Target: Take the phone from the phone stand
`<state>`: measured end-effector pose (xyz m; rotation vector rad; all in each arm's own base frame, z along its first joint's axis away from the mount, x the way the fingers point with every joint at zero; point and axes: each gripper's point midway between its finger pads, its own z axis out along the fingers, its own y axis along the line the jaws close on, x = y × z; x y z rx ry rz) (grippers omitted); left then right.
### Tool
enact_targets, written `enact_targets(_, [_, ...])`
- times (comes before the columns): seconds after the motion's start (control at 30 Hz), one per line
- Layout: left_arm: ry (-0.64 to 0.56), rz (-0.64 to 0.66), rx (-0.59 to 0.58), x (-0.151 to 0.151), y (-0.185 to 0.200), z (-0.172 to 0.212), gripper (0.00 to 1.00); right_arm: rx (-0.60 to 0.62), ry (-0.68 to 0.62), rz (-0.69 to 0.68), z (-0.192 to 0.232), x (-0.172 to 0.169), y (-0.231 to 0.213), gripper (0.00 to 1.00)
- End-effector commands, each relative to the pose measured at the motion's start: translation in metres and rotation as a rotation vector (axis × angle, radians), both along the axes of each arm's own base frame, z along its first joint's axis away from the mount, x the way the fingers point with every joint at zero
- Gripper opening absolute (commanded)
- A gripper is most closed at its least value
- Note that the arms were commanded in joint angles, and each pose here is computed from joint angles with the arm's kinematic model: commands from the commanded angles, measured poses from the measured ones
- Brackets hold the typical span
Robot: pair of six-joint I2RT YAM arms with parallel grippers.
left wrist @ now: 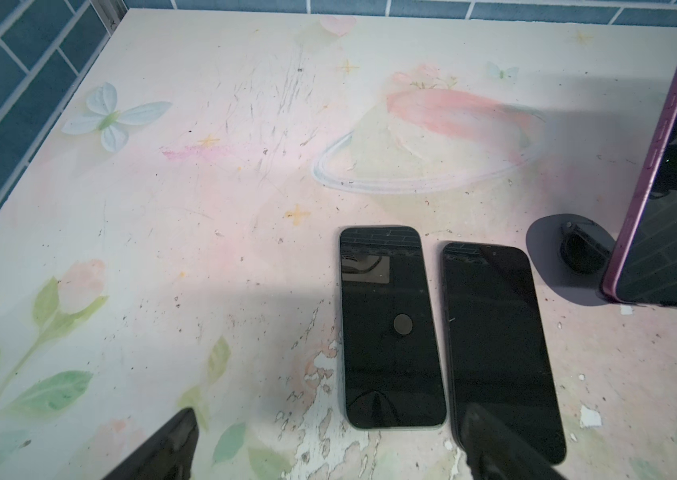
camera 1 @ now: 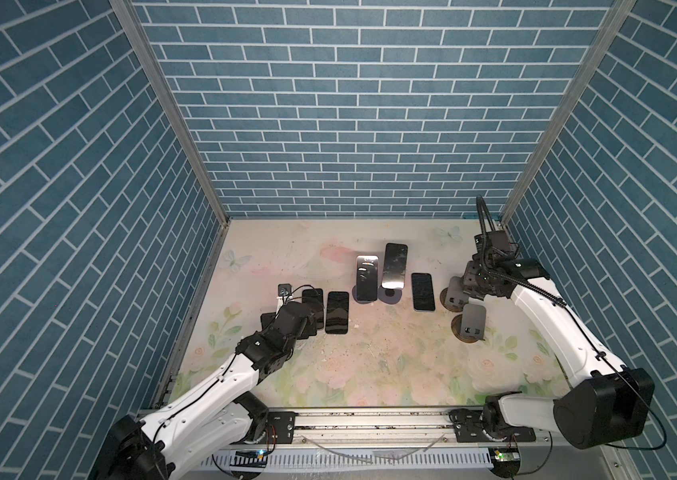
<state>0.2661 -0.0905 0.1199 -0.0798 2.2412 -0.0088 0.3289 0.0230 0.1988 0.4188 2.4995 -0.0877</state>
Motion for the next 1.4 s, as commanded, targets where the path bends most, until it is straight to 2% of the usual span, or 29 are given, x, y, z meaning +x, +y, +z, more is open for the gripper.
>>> enact_targets(0.0, [-0.023, -0.007, -0.013, 0.011, -0.007, 0.012, 1.0, 0.015, -0.047, -0.003, 0.017, 0.014, -0.012, 0.46])
enact_targets(0.47, [0.001, -0.016, -0.024, 0.023, -0.02, 0.011, 1.0, 0.068, 0.013, -0.146, -0.033, 0.026, -0.063, 0.48])
enact_targets(0.87, [0.0, -0.004, -0.017, 0.021, -0.016, 0.014, 1.0, 0.082, 0.115, -0.178, -0.08, 0.035, -0.072, 0.5])
enact_targets(1.37, [0.01, 0.0, -0.023, 0.021, -0.017, 0.013, 1.0, 0.064, 0.229, -0.204, -0.125, 0.025, -0.078, 0.53])
